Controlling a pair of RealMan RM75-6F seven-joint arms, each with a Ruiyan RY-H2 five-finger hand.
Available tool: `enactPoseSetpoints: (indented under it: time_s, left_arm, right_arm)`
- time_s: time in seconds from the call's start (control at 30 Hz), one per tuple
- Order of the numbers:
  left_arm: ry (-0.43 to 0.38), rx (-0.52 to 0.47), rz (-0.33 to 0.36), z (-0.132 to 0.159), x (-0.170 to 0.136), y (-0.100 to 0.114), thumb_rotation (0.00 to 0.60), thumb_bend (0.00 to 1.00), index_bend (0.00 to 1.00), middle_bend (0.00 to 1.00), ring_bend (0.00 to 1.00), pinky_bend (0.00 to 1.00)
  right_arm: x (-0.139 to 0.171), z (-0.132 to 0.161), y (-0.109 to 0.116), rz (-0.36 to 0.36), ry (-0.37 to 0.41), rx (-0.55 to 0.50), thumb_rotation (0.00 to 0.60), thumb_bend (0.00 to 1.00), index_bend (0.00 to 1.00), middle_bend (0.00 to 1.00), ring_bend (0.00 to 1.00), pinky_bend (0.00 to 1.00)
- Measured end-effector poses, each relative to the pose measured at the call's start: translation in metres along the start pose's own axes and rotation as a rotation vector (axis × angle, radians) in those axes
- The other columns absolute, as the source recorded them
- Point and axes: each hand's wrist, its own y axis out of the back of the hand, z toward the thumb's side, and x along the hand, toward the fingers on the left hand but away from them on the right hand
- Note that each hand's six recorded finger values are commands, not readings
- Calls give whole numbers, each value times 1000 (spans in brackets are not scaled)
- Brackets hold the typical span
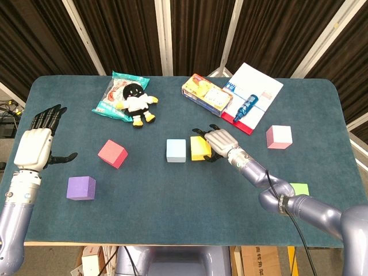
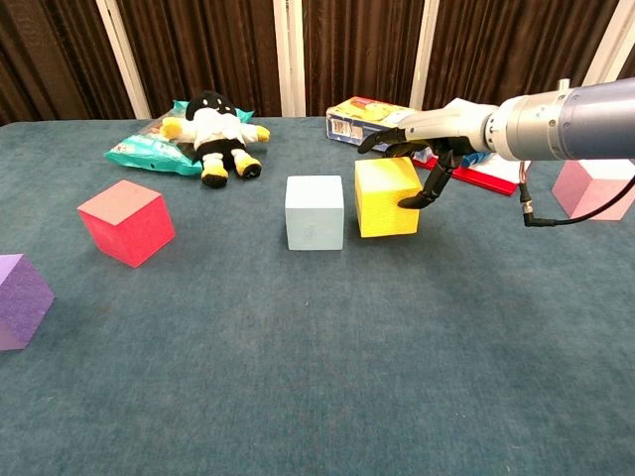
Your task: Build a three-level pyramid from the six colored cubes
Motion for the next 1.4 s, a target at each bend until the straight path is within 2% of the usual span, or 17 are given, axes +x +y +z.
enactPoseSetpoints:
  time_s: [0.47, 1.4]
  left_arm:
    - [17, -1, -1, -5, 3, -1, 600, 78, 0, 14, 0, 0]
    - [22, -12, 0, -9, 5, 1, 600, 78, 0, 14, 0, 0]
  right_arm:
    - [-10, 9, -2, 3, 15, -2, 600, 379, 0, 397, 301, 0]
    - [-13, 12, -17, 16, -11, 3, 600, 379, 0, 397, 301, 0]
